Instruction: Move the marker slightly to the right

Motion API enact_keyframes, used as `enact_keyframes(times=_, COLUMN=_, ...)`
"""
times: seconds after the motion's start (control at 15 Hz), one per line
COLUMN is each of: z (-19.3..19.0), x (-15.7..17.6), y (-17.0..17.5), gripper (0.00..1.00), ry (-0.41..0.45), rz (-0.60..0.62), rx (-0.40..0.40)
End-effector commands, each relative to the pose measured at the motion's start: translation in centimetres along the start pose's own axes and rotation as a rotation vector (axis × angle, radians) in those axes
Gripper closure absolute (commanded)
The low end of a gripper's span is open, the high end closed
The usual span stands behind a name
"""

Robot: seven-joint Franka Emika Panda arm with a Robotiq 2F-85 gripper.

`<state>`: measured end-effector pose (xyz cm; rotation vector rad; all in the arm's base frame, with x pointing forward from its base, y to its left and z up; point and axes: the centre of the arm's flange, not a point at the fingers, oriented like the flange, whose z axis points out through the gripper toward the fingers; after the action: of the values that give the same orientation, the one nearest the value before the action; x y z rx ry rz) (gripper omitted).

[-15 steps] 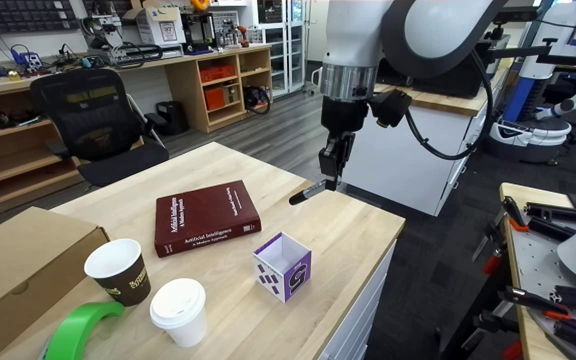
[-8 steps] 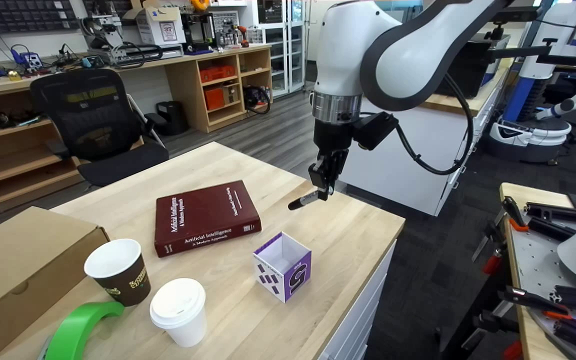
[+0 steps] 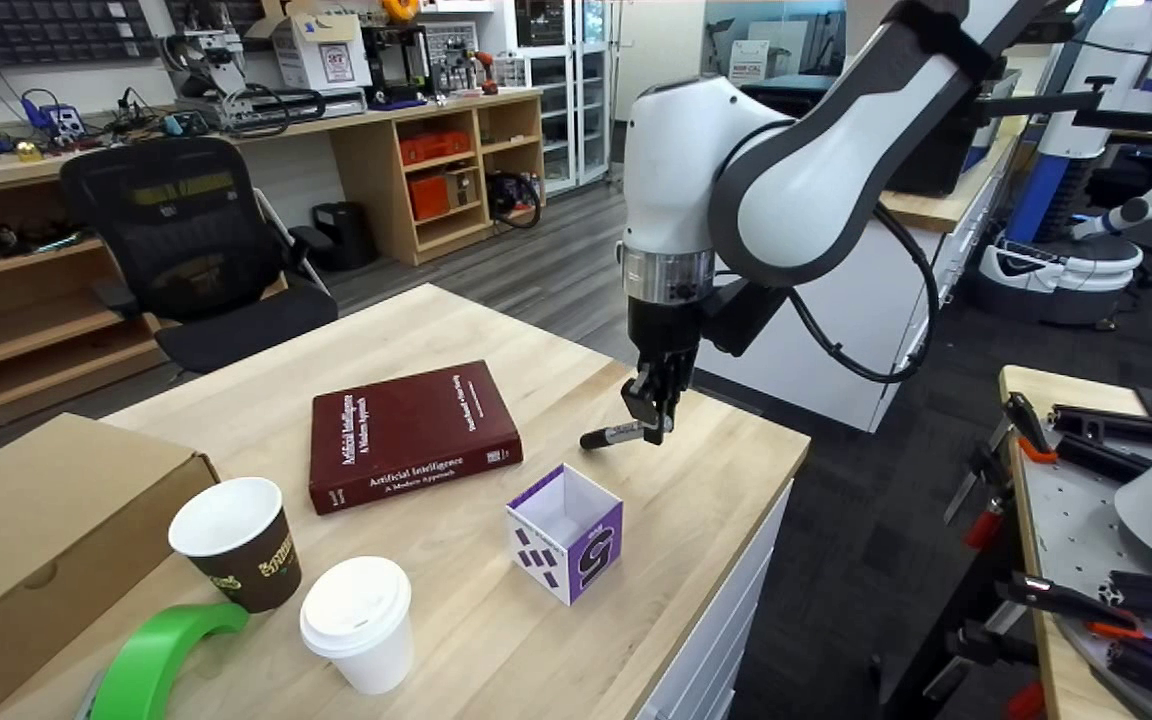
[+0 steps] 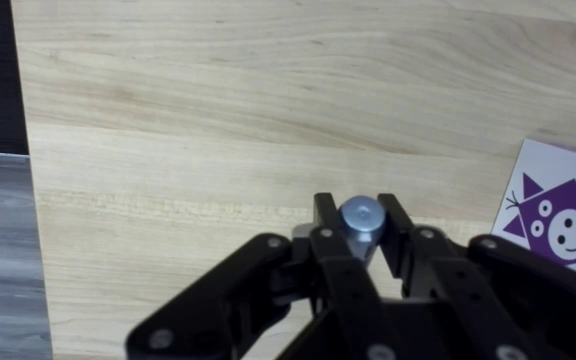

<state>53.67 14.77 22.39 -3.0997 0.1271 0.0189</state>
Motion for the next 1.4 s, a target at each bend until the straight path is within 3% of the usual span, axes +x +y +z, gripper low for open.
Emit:
enact_keyframes(times=0.0, z=-0.1, x=-1.5, y=-0.6, gripper=0.94, ry=-0.068, rz=-0.094, rx=-0.017)
enact_keyframes(times=0.67, z=2.1, x=-2.0, y=-1.9, gripper=0.9, ry=-0.267, rz=-0.238, rx=-0.055)
enact_keyframes(times=0.73, z=2.2, x=-2.0, y=-2.0, gripper=0.51, ry=-0.276, rz=-0.24, rx=-0.057)
enact_keyframes(times=0.87, z=2.3, x=-1.8, y=-2.2, gripper=0.45, ry=-0.29, rz=-0.244, rx=-0.062)
enact_keyframes(times=1.33, z=2.2, x=-1.3, y=-2.3, gripper=0.02, ry=-0.284, rz=-0.244, rx=-0.066)
